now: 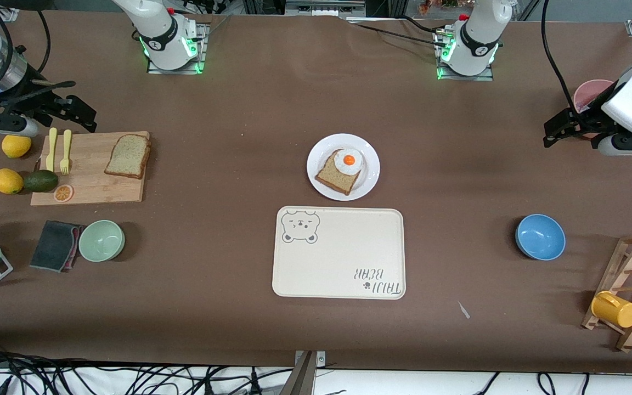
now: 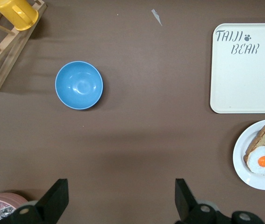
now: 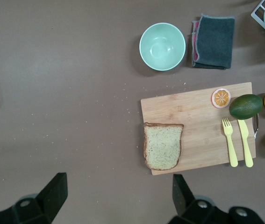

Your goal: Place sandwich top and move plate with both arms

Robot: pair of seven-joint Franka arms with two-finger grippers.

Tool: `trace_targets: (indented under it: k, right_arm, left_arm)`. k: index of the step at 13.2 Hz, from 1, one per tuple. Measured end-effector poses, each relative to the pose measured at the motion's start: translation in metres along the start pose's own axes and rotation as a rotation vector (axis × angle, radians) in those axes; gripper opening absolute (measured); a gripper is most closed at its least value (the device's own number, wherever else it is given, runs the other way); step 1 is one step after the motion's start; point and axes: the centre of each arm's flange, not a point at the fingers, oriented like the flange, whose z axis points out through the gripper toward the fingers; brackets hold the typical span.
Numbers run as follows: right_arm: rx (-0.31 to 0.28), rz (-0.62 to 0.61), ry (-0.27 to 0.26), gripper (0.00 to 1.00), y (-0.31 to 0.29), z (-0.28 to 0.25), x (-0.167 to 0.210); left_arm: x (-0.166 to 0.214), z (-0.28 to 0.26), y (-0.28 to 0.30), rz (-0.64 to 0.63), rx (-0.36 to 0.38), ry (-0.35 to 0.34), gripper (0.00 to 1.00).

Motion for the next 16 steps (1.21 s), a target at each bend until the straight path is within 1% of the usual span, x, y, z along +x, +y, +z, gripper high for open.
trace_targets:
  k: [9,11,14,16]
  right_arm:
    - [0.017,0.008,-0.004,1.0,0.002,0.0,0.0]
    - [0.017,0.008,-0.015,1.0,0.002,0.003,0.001]
    - [0.013,0.006,-0.049,1.0,0.001,0.015,0.004]
    - [0.011,0.006,-0.062,1.0,0.001,0.018,0.004]
  left_arm:
    - [0.0,0.0,0.0,0.0,0.0,0.0,1.0]
    - [0.0,0.0,0.0,0.0,0.0,0.0,1.0]
    - [0.0,0.0,0.0,0.0,0.0,0.0,1.0]
    - [0.0,0.0,0.0,0.0,0.0,0.0,1.0]
